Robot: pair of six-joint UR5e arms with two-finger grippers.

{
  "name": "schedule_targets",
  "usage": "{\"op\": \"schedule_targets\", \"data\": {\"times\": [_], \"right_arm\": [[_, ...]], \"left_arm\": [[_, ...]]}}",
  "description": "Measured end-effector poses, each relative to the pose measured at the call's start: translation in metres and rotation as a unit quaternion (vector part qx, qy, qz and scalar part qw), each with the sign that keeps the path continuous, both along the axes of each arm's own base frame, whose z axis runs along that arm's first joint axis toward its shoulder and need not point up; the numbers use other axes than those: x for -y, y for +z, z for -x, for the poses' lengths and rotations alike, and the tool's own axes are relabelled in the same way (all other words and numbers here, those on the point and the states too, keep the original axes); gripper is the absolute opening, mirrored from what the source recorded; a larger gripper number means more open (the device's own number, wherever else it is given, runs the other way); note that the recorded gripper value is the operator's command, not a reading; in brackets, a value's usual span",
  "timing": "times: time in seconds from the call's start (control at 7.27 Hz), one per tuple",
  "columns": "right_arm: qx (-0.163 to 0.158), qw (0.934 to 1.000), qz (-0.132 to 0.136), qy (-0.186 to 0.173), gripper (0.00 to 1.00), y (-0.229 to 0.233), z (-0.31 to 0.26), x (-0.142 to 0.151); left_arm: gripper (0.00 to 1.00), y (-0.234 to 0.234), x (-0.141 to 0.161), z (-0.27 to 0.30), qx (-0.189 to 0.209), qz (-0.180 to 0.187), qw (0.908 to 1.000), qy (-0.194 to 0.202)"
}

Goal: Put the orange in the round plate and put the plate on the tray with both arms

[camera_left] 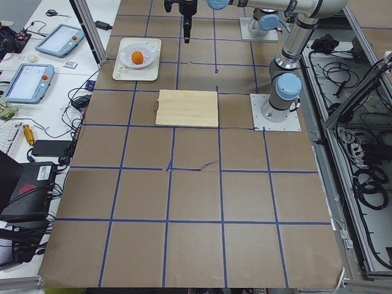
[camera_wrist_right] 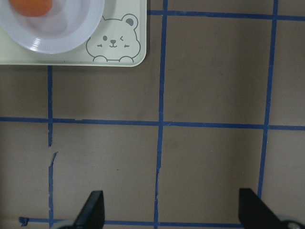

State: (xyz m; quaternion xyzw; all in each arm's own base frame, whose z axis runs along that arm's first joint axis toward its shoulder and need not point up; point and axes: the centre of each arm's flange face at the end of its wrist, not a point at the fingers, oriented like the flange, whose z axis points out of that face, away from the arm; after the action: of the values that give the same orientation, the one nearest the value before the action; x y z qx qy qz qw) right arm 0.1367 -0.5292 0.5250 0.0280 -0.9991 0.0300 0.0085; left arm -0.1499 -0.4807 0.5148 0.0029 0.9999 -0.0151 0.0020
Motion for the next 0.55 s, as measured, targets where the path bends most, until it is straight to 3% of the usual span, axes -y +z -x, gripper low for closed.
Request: {"op": "schedule_targets", "data": {"times": [0.28,0.55], "right_arm": [[-0.002,0.9999,0.007,0.009,1.0,0.0081,-0.0016,-0.0226],[-0.002,0.9998,0.014,0.011,1.0,0.0077,-0.0015,-0.0238]], "left_arm": [[1.0,0.0005,-0.0003,-0.0001,0.0,0.0,1.0,0.0],[1.0,0.0006,-0.0004,-0.0001,0.0,0.001,1.0,0.0]]}}
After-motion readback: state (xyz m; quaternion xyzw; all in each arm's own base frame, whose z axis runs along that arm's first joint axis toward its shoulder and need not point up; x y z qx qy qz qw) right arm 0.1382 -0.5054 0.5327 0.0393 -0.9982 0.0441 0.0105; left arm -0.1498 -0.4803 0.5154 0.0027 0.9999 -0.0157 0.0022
